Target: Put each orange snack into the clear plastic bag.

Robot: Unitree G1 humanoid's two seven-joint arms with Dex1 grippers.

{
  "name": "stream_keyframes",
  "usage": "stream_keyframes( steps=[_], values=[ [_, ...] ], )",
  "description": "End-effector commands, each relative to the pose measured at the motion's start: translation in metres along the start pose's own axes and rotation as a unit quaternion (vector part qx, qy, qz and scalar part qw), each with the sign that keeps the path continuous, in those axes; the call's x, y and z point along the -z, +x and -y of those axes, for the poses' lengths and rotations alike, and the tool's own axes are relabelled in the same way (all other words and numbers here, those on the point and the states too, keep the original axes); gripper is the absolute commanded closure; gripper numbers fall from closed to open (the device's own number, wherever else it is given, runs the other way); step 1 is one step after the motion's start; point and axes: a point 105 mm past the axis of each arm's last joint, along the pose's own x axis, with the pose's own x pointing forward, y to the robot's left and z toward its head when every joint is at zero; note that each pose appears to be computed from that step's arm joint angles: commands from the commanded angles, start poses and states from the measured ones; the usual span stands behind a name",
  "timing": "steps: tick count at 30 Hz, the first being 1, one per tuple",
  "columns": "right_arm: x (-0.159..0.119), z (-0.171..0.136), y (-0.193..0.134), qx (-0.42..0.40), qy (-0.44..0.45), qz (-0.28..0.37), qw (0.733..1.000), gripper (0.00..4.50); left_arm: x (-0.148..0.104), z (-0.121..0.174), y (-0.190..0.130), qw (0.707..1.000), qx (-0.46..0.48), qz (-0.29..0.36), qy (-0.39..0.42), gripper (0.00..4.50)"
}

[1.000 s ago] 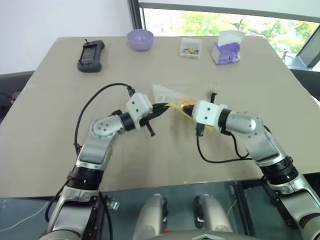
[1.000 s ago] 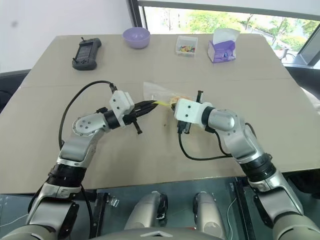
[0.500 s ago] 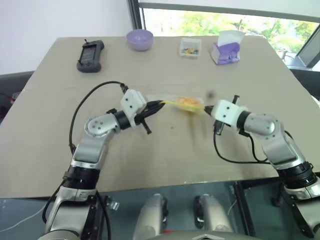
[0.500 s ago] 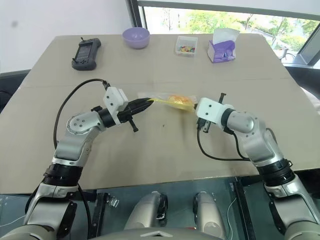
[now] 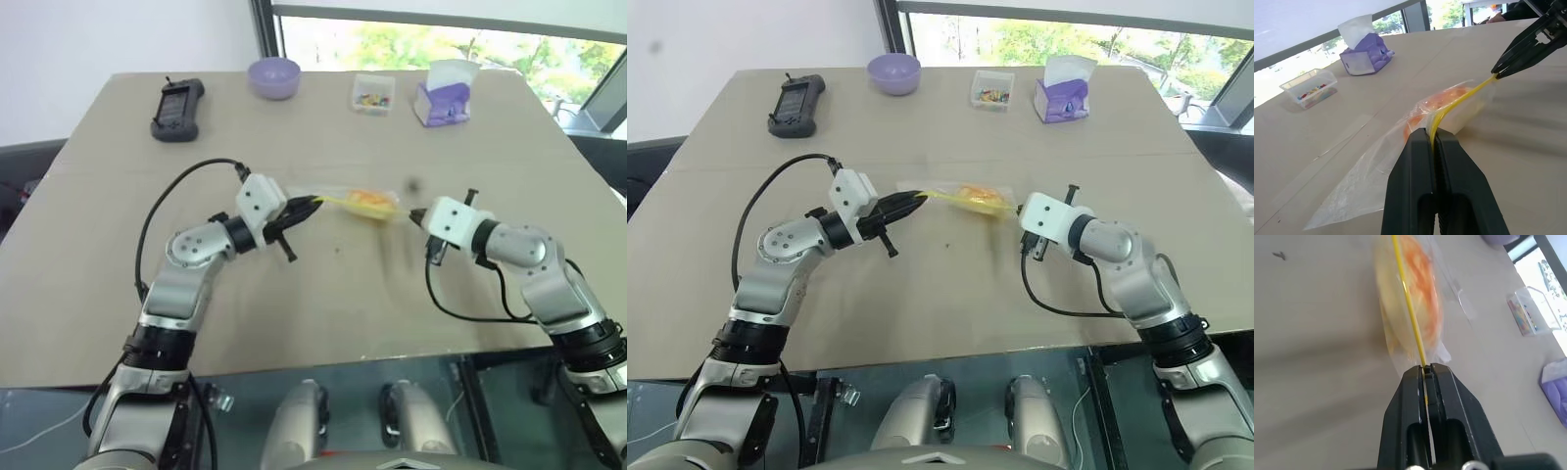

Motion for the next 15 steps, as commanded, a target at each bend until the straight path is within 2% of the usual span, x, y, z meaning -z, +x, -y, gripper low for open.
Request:
stream_keyframes(
  steps=[1,11,14,15],
  values=[
    [0.008,0.016,-0.011,0.03,-0.003,-0.015,0.999,4.46,-0.021,-0.011,-0.004,0.999,-0.021,0.028,0.028,4.5],
    [0.005,0.015,-0.009,0.029,0.007,-0.001,1.0,4.46,-0.022,-0.012,-0.002,0.999,-0.025,0.032,0.02,4.5],
    [-0.001,0.009,-0.011,0.002,0.032,0.018,0.999,4.46,-0.022,-0.012,-0.001,0.999,-0.029,0.033,0.013,4.5],
    [-0.003,0.008,-0.012,-0.004,0.039,0.025,0.999,4.2,-0.022,-0.012,0.0,0.999,-0.029,0.033,0.013,4.5]
  ],
)
